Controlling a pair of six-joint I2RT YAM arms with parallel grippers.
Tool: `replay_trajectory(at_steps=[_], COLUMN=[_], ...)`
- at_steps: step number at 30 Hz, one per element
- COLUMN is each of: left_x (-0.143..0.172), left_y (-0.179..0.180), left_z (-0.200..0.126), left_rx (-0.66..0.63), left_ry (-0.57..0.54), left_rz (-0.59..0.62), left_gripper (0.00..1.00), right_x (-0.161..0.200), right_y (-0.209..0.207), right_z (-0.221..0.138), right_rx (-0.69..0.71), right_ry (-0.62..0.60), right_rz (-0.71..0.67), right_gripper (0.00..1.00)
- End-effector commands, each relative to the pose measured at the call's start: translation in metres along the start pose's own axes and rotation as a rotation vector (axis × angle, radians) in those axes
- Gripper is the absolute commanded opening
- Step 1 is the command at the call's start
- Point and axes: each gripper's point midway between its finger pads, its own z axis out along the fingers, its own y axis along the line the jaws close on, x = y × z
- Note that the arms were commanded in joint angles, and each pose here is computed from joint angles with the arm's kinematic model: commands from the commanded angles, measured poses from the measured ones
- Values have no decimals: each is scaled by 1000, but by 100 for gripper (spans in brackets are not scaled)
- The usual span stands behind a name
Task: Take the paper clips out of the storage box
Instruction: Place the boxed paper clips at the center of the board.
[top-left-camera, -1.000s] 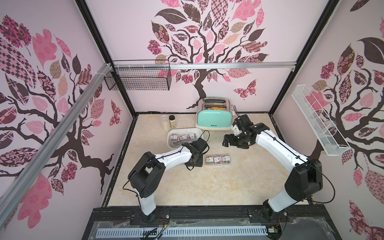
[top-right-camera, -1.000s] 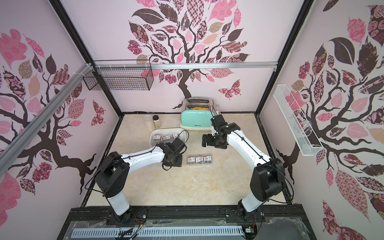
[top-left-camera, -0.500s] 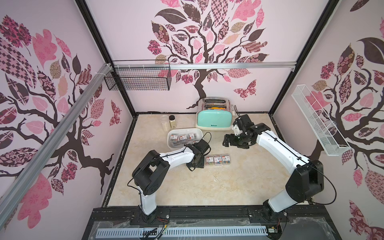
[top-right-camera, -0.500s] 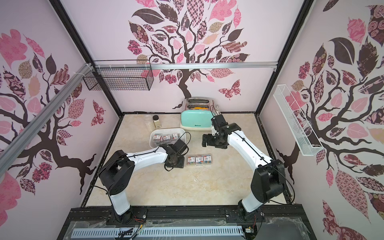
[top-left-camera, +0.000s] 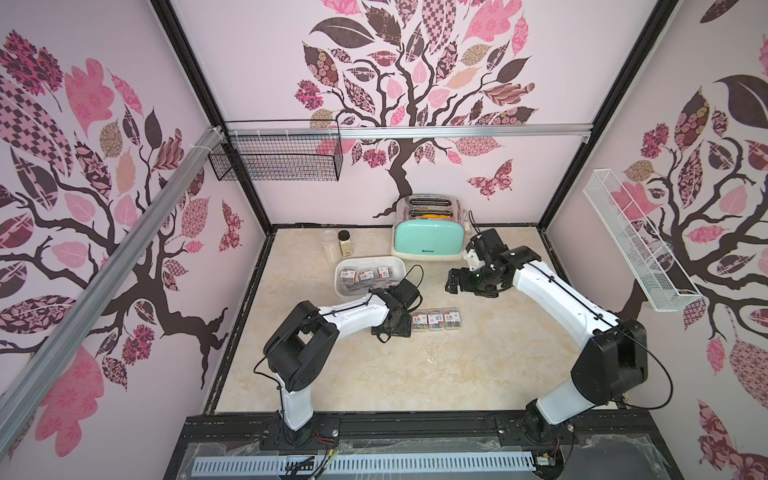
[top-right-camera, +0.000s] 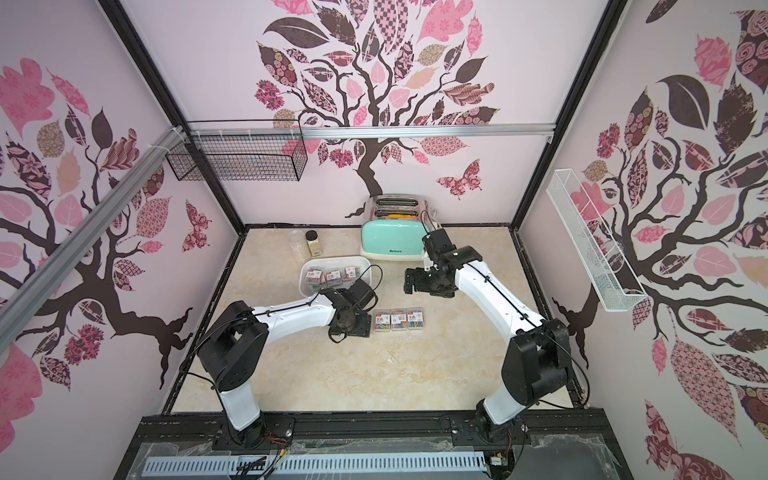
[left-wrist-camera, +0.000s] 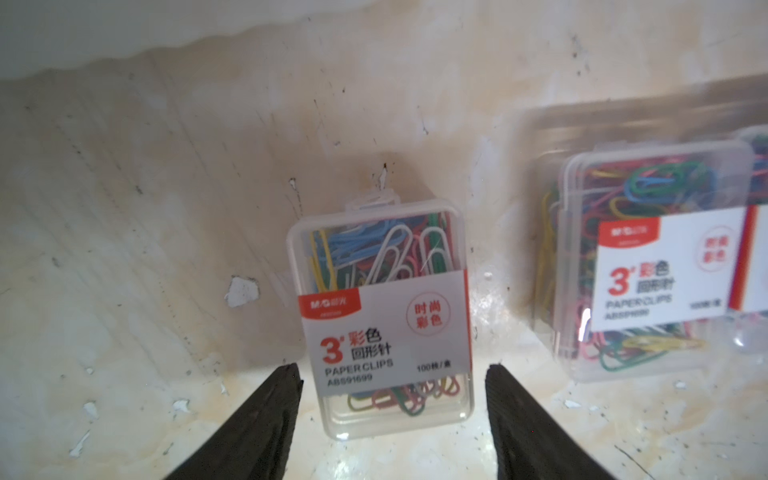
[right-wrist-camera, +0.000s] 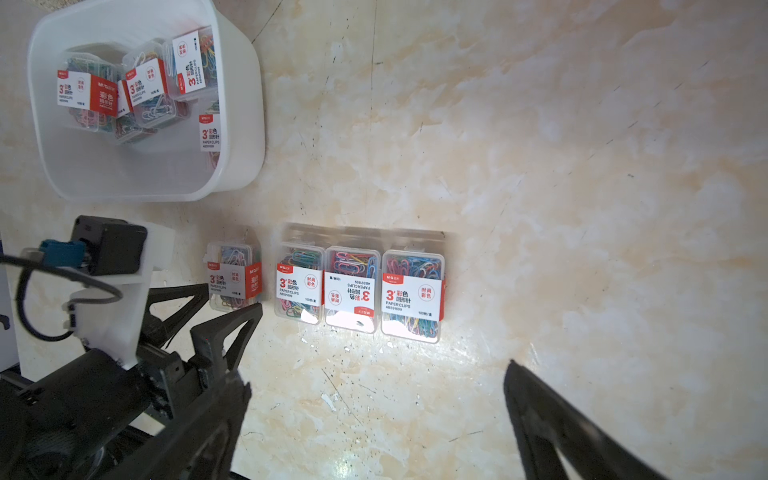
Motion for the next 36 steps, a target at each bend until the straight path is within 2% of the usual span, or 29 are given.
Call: replay_trajectory(at_steps=[1, 6, 11, 17, 26, 36], left_x=[-16, -28, -34, -27, -5, -14], left_y=[5, 20, 41, 53, 58, 51], left_z=[-30, -41, -34, -19, 7, 17], left_rx=[-11, -10, -37, -71, -80, -70], left_ry=[-77, -101, -88, -57, 10, 3], left_rz=[-22, -64, -102, -101, -100, -90], left_gripper=[74, 70, 52, 44, 44, 45], right_x=[-9, -10, -8, -7, -6, -6], right_y=[9, 10, 10, 9, 9, 8], right_z=[-15, -17, -17, -18, -18, -17], right_rx=[-25, -27, -26, -25, -26, -27], right_ry=[-47, -49, -49, -53, -50, -49], right_rz=[-19, -19, -23, -22, -17, -12], right_gripper=[99, 99, 99, 99, 99, 99])
